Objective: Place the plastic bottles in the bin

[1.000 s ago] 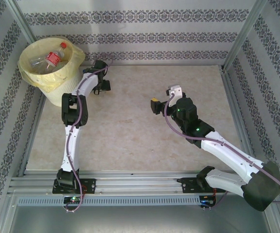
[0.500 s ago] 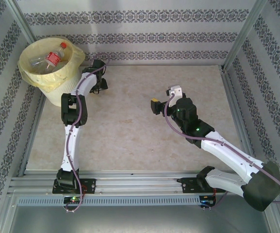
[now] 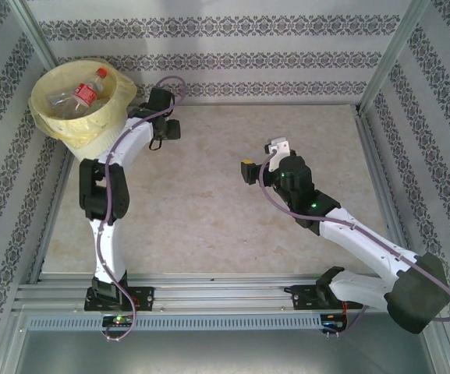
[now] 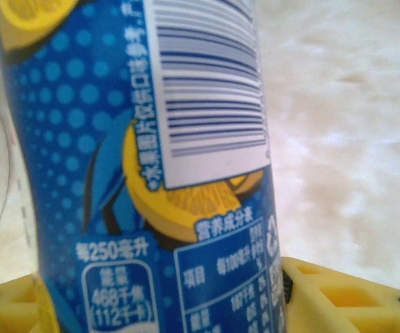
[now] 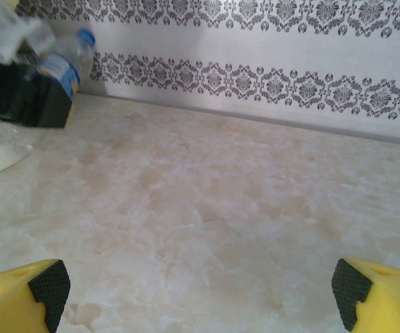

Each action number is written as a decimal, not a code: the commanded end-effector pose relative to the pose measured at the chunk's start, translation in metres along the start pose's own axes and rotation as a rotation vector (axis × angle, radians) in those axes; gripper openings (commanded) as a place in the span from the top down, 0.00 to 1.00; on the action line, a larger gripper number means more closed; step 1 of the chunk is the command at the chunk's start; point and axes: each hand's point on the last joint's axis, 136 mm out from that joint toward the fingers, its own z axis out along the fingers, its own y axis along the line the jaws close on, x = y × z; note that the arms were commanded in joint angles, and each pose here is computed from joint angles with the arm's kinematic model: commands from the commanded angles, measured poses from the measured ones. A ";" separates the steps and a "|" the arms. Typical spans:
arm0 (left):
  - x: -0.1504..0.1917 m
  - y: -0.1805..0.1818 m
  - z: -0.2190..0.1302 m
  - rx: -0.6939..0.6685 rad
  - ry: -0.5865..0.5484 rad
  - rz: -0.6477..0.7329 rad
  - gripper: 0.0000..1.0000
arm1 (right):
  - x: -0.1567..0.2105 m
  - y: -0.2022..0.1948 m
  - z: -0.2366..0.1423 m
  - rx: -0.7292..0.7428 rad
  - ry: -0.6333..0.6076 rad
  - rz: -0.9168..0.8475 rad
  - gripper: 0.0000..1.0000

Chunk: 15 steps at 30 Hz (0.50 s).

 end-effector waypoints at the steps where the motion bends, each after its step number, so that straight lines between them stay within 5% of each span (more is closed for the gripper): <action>1: -0.020 -0.014 -0.043 0.089 -0.114 0.108 0.54 | -0.023 0.004 0.000 -0.021 -0.058 0.030 0.02; 15: -0.100 0.013 -0.196 0.108 -0.438 0.293 0.53 | -0.025 0.008 0.008 -0.032 -0.058 0.030 0.02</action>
